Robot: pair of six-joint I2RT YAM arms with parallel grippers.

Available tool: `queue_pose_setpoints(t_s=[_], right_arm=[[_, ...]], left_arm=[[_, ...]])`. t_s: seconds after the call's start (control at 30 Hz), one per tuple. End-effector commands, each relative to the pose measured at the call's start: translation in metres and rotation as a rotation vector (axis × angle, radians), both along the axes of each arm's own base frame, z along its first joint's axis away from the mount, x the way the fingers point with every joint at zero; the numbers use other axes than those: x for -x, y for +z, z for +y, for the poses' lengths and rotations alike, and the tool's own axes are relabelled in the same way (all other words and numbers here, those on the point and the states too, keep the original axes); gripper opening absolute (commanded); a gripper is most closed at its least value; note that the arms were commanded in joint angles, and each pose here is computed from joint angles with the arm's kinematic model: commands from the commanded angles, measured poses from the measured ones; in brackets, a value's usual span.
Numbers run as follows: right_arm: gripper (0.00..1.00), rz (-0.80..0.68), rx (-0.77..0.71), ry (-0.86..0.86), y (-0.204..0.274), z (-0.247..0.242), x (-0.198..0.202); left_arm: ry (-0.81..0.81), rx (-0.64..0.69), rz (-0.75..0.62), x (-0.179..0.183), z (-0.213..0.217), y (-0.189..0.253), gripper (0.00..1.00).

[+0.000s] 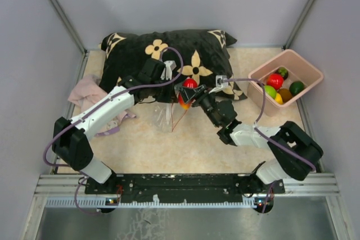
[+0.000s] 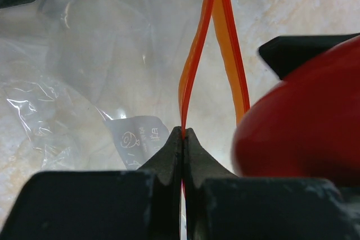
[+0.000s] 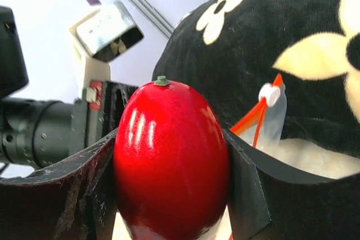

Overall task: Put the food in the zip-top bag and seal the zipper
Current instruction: Place the fake fruit in the zipper food storage bag.

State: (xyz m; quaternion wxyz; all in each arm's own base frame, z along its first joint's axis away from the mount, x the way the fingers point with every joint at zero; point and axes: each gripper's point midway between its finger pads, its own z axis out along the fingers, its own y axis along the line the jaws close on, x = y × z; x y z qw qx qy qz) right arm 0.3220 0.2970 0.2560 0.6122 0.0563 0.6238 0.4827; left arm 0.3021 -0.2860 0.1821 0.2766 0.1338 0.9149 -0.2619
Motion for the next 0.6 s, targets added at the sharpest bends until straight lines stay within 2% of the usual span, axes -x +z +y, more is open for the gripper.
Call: queue_pose_setpoints(t_s=[0.0, 0.57], right_arm=[[0.25, -0.128, -0.091, -0.048, 0.024, -0.009, 0.005], [0.25, -0.182, -0.017, -0.1, -0.02, -0.031, 0.021]], left_arm=[[-0.032, 0.125, -0.034, 0.0, -0.023, 0.031, 0.0], [-0.054, 0.281, -0.037, 0.014, -0.038, 0.059, 0.0]])
